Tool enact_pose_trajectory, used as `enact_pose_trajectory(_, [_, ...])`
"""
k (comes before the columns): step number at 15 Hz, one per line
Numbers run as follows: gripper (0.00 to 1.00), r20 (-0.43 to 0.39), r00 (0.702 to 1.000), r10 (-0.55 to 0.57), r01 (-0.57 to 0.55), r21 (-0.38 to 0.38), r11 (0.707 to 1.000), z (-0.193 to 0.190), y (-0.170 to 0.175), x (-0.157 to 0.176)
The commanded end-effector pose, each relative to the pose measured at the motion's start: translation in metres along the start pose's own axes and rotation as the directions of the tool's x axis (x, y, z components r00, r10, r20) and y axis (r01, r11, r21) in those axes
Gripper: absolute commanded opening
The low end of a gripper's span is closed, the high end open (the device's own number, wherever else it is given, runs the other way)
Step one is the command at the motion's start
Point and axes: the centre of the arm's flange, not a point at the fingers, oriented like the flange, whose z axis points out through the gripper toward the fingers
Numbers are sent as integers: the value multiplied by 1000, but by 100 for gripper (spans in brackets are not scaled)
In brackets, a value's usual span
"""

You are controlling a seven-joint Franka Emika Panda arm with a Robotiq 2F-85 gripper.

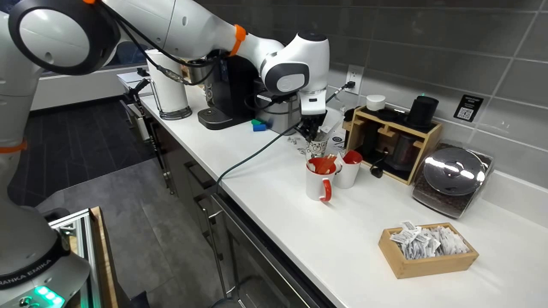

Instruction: Shift the cup to the right, then place the knife on the counter

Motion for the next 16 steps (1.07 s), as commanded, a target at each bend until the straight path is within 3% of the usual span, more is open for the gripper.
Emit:
enact_pose_trajectory(1, [59,3,1000,14,-14,16,1000,-19,-2,-6])
enact_pose_trajectory(4, [83,-8,1000,-5,6,36,999,-50,6,-16])
enact_pose_trajectory(7, [100,9,997,-76,76,12,997,-80,16,-28])
enact_pose_trajectory(12, [100,-30,956,-292,289,-82,954,-98,24,-50])
enact_pose_trajectory(16, [100,-80,877,-474,453,-188,871,-81,19,-73])
